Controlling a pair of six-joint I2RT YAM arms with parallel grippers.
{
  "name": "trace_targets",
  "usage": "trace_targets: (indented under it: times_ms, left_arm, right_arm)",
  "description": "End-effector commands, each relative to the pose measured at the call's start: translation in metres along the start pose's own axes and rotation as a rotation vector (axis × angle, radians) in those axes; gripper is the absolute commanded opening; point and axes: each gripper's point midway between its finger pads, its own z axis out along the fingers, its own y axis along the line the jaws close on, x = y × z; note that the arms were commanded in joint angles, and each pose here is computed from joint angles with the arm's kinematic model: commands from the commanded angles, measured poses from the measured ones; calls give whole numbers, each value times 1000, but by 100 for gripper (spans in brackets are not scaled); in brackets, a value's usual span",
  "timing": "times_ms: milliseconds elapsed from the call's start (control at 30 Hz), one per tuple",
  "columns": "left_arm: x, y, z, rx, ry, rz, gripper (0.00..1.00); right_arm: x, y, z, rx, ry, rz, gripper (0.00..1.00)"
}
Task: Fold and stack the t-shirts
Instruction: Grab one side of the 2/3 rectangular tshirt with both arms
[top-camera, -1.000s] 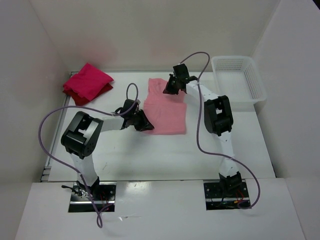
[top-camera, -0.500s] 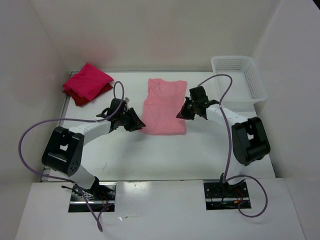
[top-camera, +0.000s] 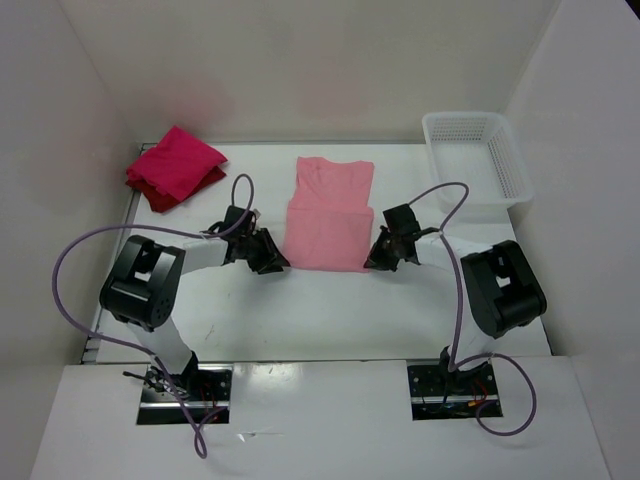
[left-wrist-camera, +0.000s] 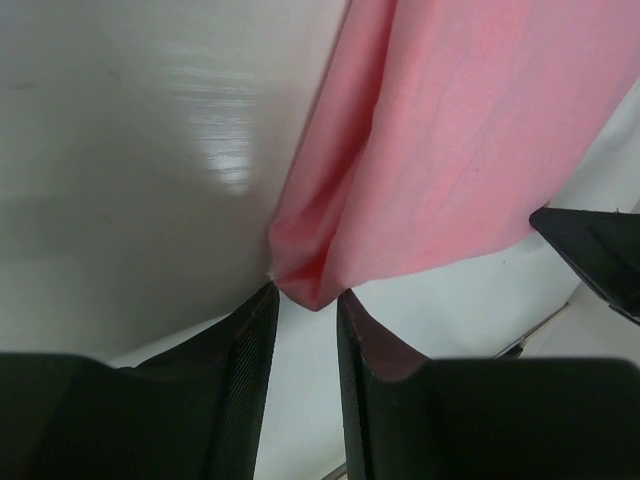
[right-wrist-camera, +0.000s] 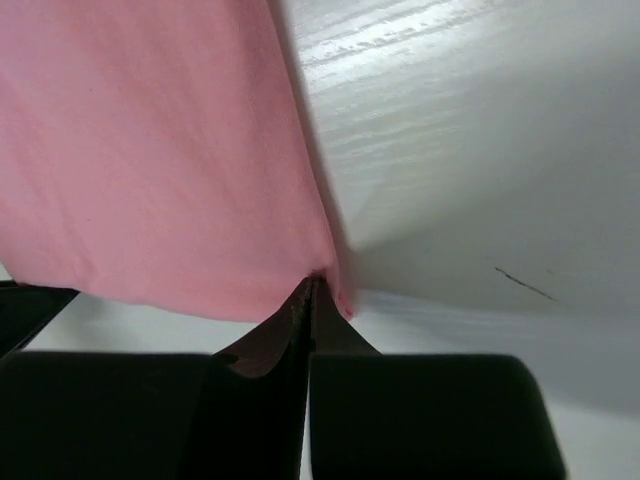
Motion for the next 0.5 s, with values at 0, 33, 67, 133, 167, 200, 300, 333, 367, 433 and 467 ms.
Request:
trace_targets:
  times_ms: [0, 33, 67, 133, 167, 200, 300, 333, 367, 433, 467]
  left_arm:
    - [5, 35, -7, -86, -25, -32, 39]
    - [5, 32, -12, -76, -35, -27, 39]
    - [2, 25, -17, -59, -52, -17, 39]
    - [-6, 11, -32, -18, -106, -3, 44]
    - [-9, 10, -36, -24, -126, 0, 46]
    - [-10, 7, -39, -15, -134, 5, 50]
    - [-18, 0, -32, -8, -123, 13, 56]
    - [-18, 1, -28, -10, -107, 19, 56]
    - [-14, 5, -23, -18, -84, 11, 57]
    - [-14, 7, -11, -13, -58, 5, 57]
    - [-13, 8, -8, -7, -49, 4, 58]
  right_arm:
    - [-9, 3, -14, -11, -79, -3, 1]
    - [-9, 4, -17, -15, -82, -4, 3]
    - [-10, 6, -22, -22, -88, -5, 12]
    - [-18, 15, -38, -50, -132, -1, 23]
    - [-15, 13, -41, -50, -131, 10, 32]
    - [-17, 13, -47, -58, -149, 9, 36]
    - [-9, 8, -42, -61, -130, 27, 44]
    - [-3, 7, -36, -62, -98, 28, 46]
    - [-1, 6, -34, -60, -84, 29, 47]
    - [1, 7, -30, -75, -77, 27, 50]
    - [4, 5, -27, -71, -61, 29, 50]
